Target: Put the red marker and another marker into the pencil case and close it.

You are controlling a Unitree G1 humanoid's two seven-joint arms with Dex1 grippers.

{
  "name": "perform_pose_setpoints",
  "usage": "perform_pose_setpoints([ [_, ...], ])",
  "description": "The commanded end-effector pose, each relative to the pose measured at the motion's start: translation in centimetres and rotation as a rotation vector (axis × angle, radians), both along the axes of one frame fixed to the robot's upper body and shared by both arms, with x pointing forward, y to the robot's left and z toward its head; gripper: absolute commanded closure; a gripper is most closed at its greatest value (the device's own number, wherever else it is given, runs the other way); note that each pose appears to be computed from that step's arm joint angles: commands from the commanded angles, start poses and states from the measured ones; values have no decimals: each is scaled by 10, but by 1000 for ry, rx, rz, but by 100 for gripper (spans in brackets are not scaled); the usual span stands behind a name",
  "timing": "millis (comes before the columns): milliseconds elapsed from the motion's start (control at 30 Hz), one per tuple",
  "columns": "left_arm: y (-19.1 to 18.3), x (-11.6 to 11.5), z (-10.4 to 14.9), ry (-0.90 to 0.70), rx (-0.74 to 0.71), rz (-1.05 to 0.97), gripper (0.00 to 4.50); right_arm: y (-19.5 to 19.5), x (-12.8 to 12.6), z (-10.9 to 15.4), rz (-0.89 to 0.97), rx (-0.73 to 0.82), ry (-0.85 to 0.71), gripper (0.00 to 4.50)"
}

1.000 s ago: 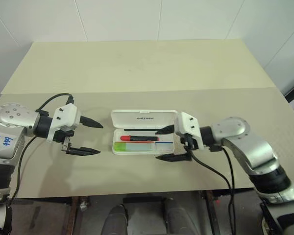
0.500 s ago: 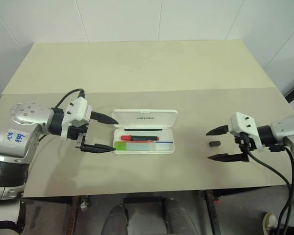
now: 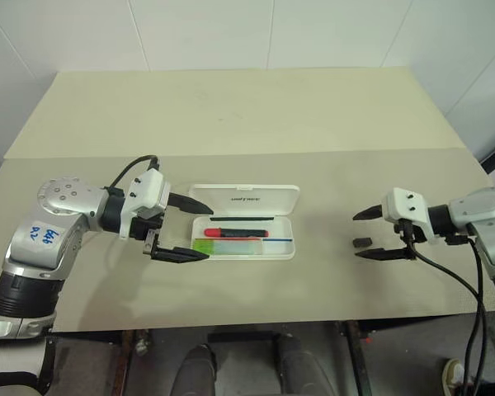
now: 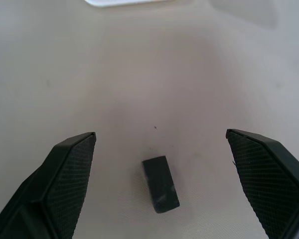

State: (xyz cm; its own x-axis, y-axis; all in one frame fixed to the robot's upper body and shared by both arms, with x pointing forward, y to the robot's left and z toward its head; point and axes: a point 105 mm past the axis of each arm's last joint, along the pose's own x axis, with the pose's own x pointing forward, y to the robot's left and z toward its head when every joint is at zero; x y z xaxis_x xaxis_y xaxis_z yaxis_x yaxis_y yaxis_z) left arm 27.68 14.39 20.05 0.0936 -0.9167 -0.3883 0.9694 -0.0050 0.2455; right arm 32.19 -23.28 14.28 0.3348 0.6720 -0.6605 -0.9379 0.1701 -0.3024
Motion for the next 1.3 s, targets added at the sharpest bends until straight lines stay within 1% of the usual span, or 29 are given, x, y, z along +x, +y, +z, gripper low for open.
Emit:
perform_pose_setpoints([
  [33, -5, -4, 8, -31, -13, -25, 0, -5, 4, -1, 12, -27, -3, 9],
  [300, -4, -5, 10, -38, -16, -8, 0, -20, 10, -3, -4, -59, 14, 9],
  [333, -4, -5, 10, -39, -16, -7, 0, -21, 10, -3, -3, -62, 15, 24],
  [400, -4, -5, 11, -40, -17, -5, 0, -21, 11, -3, 1, -62, 15, 69],
  [500, -4, -6, 11, -41, -18, -3, 0, -19, 11, -3, 14, -58, 18, 169],
  [600, -4, -5, 11, -42, -17, -1, 0, -13, 10, -3, 36, -44, 22, 281],
  [700, -5, -5, 12, -44, -19, 0, 0, -7, 7, -5, 62, -32, 30, 402],
  [733, -5, -5, 12, -44, -19, 0, 0, -6, 6, -5, 65, -31, 30, 422],
  [933, -5, -3, 12, -46, -18, 0, 0, -4, 7, -3, 54, -31, 11, 423],
  [1100, -2, -1, 12, -48, -8, 3, 0, 5, 4, 14, 65, 5, -13, 423],
  [1300, 2, 0, 10, -47, 7, 6, 0, 41, -7, 40, 108, 118, -38, 423],
])
